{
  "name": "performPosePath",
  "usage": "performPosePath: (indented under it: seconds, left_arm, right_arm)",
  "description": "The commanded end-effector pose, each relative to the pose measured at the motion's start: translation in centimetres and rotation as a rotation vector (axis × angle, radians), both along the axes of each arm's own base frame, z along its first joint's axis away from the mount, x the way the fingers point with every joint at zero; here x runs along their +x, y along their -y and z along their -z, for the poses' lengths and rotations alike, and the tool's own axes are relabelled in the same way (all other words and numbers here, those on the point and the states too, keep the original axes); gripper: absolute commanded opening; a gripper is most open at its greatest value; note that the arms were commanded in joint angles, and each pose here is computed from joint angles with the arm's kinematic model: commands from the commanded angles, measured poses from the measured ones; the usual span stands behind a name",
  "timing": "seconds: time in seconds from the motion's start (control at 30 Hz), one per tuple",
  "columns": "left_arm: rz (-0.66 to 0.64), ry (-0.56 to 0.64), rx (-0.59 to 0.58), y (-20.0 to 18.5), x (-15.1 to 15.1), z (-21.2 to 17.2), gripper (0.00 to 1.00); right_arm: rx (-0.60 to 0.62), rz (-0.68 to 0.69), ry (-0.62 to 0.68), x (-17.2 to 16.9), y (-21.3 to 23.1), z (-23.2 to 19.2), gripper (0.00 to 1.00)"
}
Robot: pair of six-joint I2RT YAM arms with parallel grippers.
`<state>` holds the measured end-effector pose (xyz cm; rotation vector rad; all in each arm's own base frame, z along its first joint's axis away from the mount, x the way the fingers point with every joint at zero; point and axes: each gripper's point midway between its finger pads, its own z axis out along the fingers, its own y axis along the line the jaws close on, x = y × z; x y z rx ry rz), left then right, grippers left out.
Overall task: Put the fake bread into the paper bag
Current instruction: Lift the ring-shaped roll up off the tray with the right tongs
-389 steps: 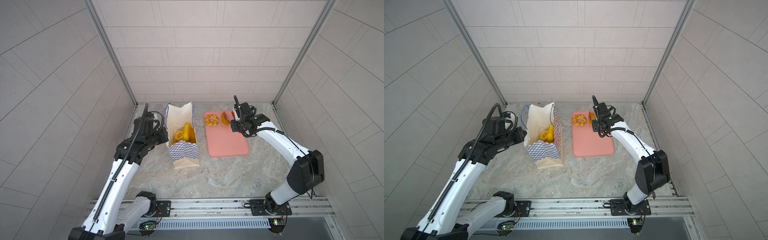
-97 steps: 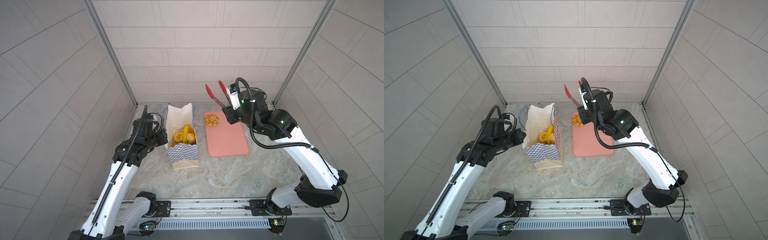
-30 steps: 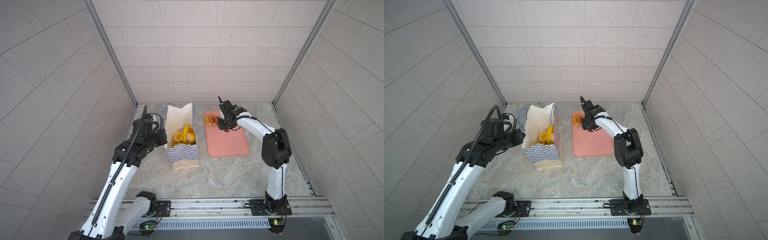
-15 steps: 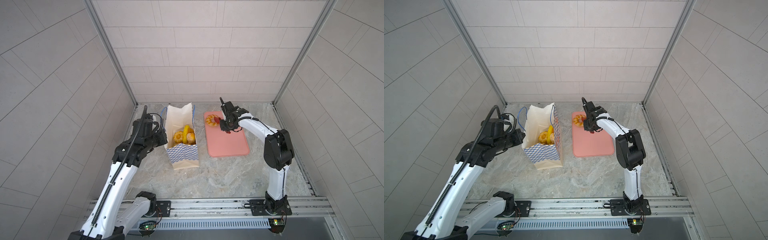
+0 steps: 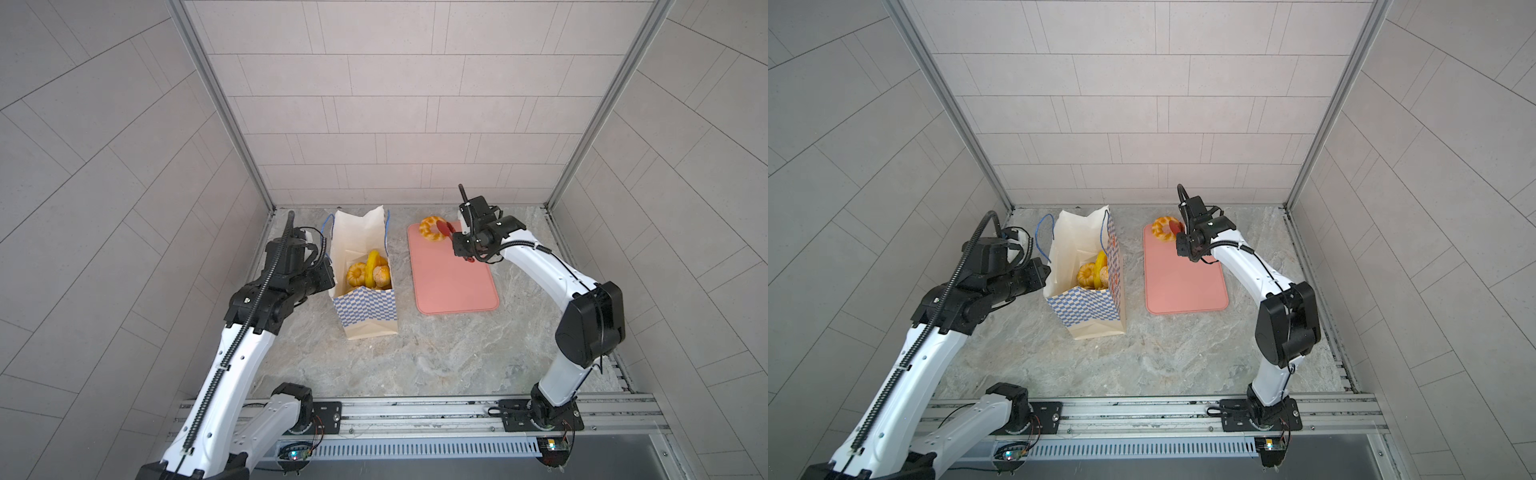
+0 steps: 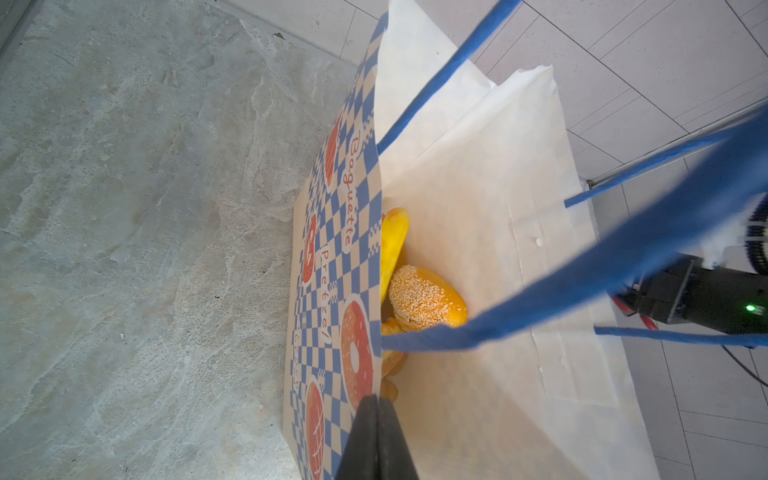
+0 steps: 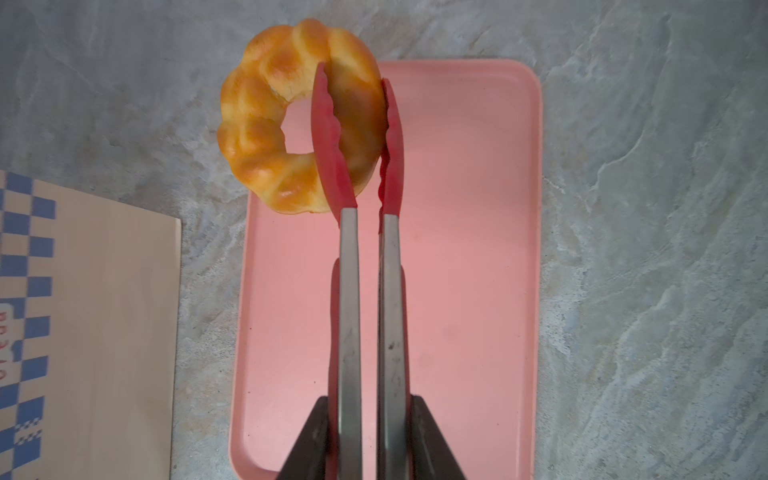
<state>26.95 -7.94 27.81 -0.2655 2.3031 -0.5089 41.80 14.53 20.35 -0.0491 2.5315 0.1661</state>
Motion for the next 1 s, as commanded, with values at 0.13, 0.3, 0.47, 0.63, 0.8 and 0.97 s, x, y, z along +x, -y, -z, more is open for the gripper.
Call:
performPosePath:
  seconds: [0.13, 0.3, 0.47, 0.63, 0.8, 0.97]
  left_arm:
    - [0.007, 0.028, -0.001, 0.0, -0.2, -0.6, 0.05]
    - [0.010, 0.029, -0.002, 0.1, 0.0, -0.6, 0.06]
    - [0.011, 0.028, -0.006, 0.2, 0.0, -0.5, 0.06]
    - [0.012, 0.031, -0.007, 0.2, 0.1, -0.7, 0.06]
    - [0.012, 0.034, -0.010, 0.2, 0.1, -0.8, 0.05]
    - [0.010, 0.033, -0.011, 0.2, 0.1, -0.8, 0.05]
  right_arm:
    - [0.044, 0.033, 0.225, -1.7, 1.6, -7.7, 0.29]
    - [0.061, 0.034, 0.290, -3.2, 2.3, -11.4, 0.29]
    - [0.085, 0.036, 0.352, -4.6, 2.9, -14.9, 0.30]
    - [0.116, 0.036, 0.412, -5.9, 3.3, -18.0, 0.30]
    - [0.152, 0.025, 0.466, -7.1, 3.3, -20.7, 0.31]
    - [0.201, 0.003, 0.516, -8.4, 3.1, -23.1, 0.31]
